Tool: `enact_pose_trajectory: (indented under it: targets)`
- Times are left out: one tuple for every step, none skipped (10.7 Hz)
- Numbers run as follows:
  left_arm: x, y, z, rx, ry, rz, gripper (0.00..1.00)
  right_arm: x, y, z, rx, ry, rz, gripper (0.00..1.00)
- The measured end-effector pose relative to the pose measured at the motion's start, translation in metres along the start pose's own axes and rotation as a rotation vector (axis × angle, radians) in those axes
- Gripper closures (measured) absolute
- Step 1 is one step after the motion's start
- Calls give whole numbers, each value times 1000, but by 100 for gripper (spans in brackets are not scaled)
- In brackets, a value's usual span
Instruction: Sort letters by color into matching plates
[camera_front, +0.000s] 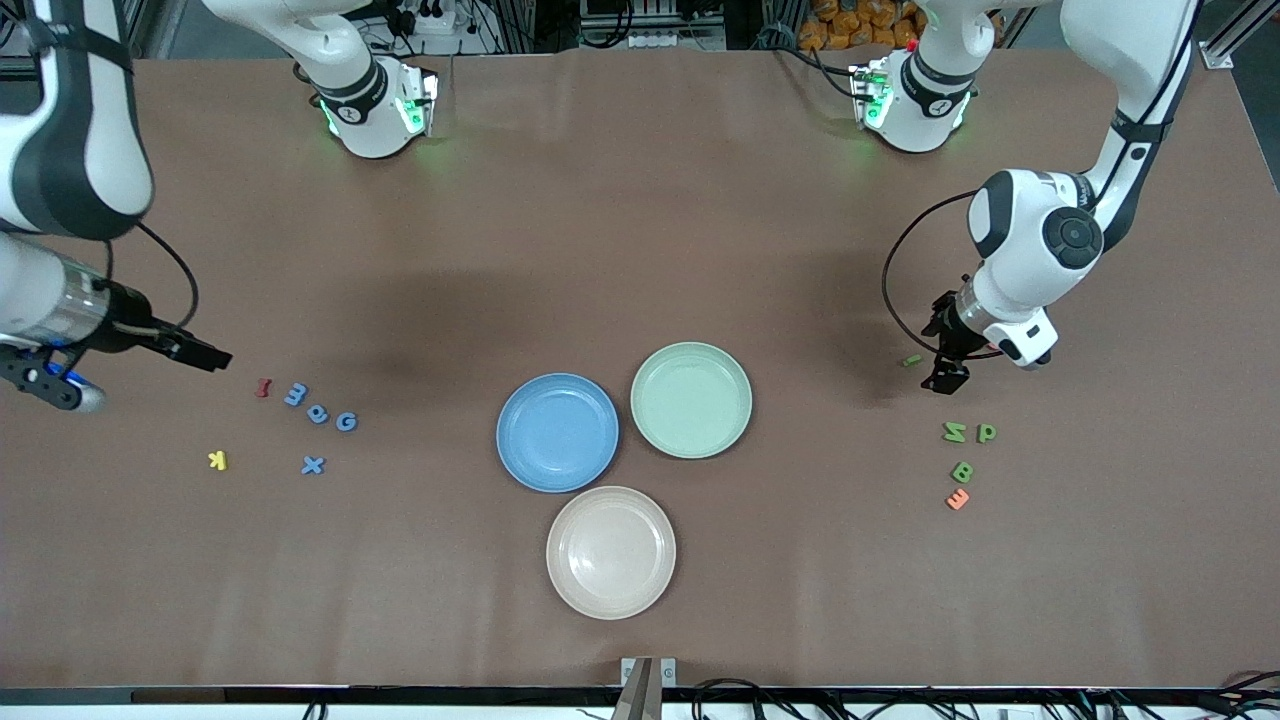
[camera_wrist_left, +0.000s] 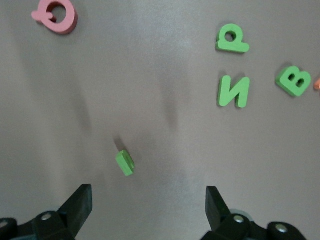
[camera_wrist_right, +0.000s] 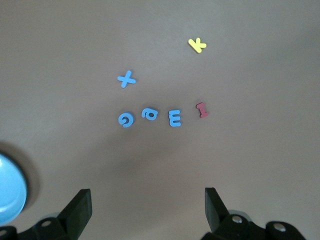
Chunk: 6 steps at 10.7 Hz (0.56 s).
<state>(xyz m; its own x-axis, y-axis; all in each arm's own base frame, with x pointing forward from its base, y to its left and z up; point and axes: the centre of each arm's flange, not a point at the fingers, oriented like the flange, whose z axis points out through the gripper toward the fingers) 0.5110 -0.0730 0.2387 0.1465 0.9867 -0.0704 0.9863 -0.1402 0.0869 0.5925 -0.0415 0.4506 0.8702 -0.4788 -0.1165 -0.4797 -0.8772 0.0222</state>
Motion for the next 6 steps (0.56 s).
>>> enact_pose_trajectory:
  targets:
    - [0,2,3,-7,-1,-37,0,3,-1,23,-10,-9,38,0]
    - [1,3,6,-13,-2,-56,0,6,-1,46,-19,-15,56,0]
    - [1,3,9,-12,-4,-77,0,8,0,67,-24,-12,64,0]
    - [1,2,14,-6,-5,-87,0,9,1,83,-25,-6,71,0]
    - [1,0,21,1,-7,-90,0,12,4,97,-26,1,78,0]
    - [1,-2,30,10,-10,-91,0,15,7,109,-25,13,87,0]
